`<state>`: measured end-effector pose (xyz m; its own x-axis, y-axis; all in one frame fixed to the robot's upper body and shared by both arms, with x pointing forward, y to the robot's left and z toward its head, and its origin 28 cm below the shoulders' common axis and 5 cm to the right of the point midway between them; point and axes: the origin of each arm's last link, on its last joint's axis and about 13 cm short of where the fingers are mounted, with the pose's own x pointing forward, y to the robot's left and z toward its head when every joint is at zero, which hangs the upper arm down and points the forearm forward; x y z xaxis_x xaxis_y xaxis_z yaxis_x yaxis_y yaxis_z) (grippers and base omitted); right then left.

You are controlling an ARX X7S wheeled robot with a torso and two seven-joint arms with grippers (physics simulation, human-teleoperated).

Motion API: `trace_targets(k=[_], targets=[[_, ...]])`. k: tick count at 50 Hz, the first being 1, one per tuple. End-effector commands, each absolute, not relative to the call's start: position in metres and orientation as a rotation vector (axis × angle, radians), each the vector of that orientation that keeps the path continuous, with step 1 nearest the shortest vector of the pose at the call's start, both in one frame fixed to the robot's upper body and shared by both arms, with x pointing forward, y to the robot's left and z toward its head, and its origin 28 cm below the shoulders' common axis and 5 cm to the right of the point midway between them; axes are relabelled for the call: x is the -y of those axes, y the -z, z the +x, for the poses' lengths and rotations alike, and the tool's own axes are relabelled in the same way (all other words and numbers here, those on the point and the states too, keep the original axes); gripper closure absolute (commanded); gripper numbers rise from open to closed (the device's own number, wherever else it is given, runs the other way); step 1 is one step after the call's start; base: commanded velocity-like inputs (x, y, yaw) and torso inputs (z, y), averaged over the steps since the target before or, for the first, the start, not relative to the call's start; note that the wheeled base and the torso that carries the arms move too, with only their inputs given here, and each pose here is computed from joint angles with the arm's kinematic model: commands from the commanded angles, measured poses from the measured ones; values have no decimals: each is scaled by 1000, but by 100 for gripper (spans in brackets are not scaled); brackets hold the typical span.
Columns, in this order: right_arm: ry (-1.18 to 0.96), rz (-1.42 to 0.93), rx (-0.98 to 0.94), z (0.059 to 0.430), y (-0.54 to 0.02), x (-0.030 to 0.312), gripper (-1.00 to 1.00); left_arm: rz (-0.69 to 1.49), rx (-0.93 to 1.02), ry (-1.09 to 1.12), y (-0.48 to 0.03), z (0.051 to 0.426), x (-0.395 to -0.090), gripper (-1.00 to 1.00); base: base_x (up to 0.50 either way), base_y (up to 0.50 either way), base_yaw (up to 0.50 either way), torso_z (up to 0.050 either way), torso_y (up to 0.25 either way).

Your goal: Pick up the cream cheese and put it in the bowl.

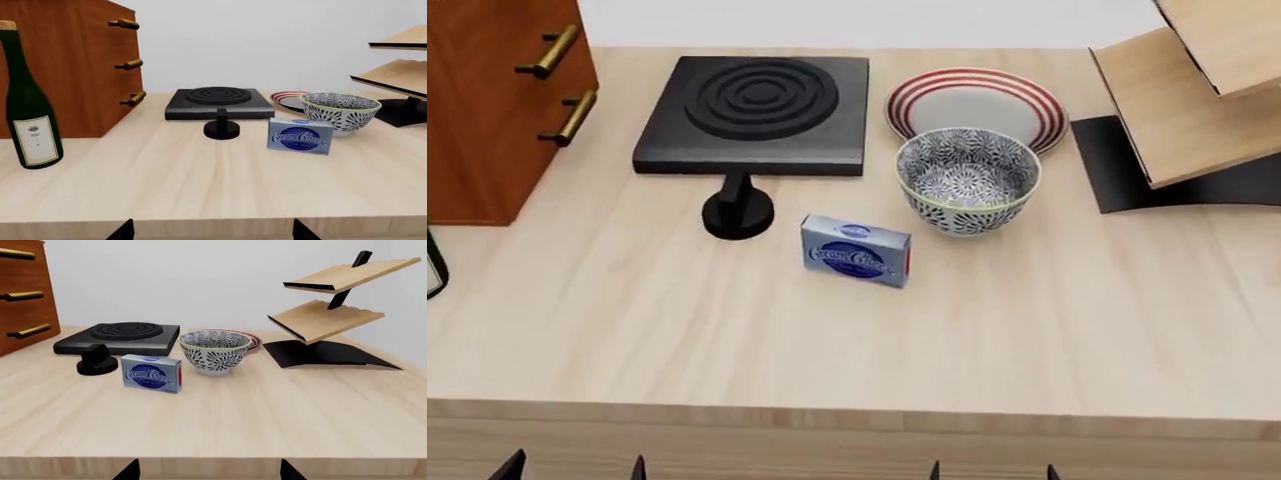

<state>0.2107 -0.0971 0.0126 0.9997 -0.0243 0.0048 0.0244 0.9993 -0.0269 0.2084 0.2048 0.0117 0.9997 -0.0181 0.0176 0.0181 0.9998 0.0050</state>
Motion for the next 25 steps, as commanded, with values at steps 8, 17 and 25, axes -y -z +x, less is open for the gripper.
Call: trace_targets(k=[8, 17, 25], targets=[[23, -37, 3, 211, -13, 97, -100, 6, 18, 16, -12, 208, -205, -100, 73, 23, 0, 0, 0], [20, -41, 1, 211, -12, 96, -100, 9, 19, 16, -12, 208, -205, -100, 53, 48, 0, 0, 0], [19, -42, 0, 211, -12, 96, -100, 10, 20, 16, -13, 208, -205, -100, 50, 94, 0, 0, 0]])
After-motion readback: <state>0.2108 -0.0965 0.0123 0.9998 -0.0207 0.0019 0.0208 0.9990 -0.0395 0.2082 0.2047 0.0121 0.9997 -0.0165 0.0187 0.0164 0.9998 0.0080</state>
